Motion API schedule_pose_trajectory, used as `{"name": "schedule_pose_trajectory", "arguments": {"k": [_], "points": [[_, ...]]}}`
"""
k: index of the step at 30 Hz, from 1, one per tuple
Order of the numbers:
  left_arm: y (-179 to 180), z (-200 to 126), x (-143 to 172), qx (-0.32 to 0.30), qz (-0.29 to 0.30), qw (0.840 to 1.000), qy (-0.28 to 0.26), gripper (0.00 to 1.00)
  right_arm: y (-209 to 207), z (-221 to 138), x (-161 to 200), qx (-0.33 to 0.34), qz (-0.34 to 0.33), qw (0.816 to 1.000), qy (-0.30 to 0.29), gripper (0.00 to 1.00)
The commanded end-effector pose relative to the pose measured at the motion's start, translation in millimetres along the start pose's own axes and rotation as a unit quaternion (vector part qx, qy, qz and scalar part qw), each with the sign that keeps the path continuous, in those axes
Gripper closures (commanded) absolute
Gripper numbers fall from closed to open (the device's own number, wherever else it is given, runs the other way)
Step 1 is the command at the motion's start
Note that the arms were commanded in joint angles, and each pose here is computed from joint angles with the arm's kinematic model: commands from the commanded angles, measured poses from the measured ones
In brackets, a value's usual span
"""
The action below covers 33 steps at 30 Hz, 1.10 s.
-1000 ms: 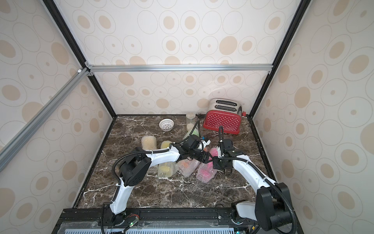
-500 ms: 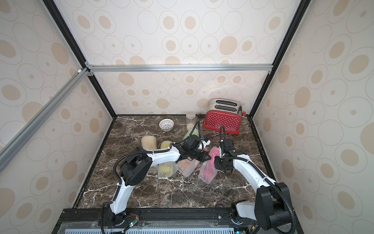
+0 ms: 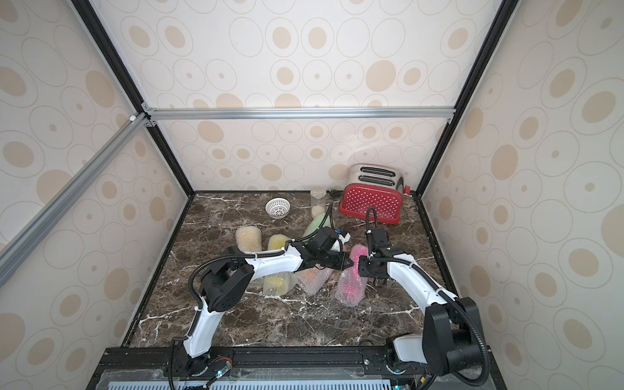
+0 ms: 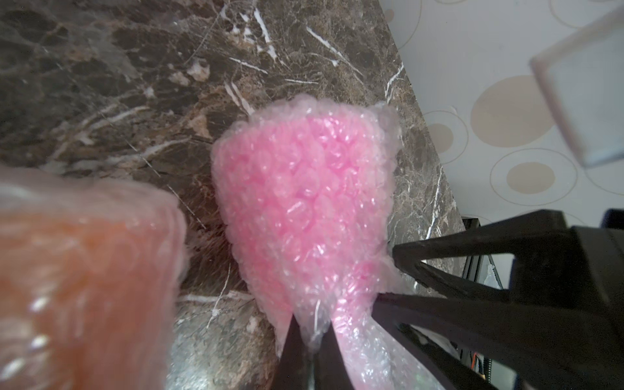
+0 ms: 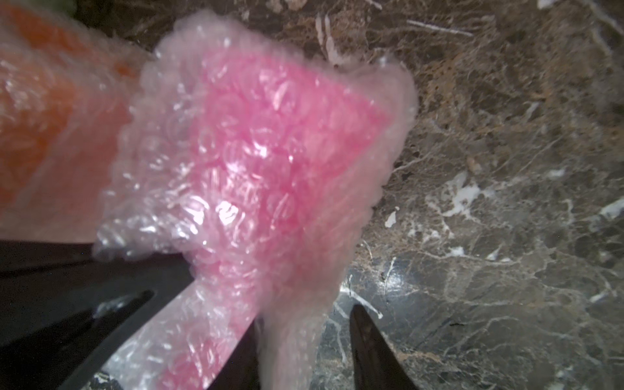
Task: Unpack wine glasses from bubble wrap
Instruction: Unwrap the bubble wrap at the center of the board.
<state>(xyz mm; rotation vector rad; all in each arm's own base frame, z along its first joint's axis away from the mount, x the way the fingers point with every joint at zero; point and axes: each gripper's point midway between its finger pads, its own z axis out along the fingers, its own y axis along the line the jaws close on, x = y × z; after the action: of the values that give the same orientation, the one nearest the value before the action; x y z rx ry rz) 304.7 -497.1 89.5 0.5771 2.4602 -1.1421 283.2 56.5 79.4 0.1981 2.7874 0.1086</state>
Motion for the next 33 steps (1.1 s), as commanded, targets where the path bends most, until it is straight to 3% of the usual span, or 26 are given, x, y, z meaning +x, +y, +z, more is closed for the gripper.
{"name": "schedule_pose_trajectory", "arguments": {"k": [1, 8, 15, 33], "points": [[-20, -17, -9, 0.008, -0.01, 1.0, -0.011, 1.0, -8, -1, -16, 0.026, 0.008, 0.999, -0.021, 0.6], [-24, -20, -8, 0.013, -0.014, 1.0, -0.011, 1.0, -18, 4, -27, 0.065, 0.004, 0.998, -0.024, 0.6], [-26, -17, -4, 0.019, -0.01, 1.0, -0.004, 1.0, -12, 10, -41, 0.062, -0.001, 0.998, -0.03, 0.6], [-25, -12, 3, 0.022, 0.001, 1.0, 0.005, 1.0, 12, 10, -75, -0.004, 0.013, 0.998, -0.069, 0.61]]}}
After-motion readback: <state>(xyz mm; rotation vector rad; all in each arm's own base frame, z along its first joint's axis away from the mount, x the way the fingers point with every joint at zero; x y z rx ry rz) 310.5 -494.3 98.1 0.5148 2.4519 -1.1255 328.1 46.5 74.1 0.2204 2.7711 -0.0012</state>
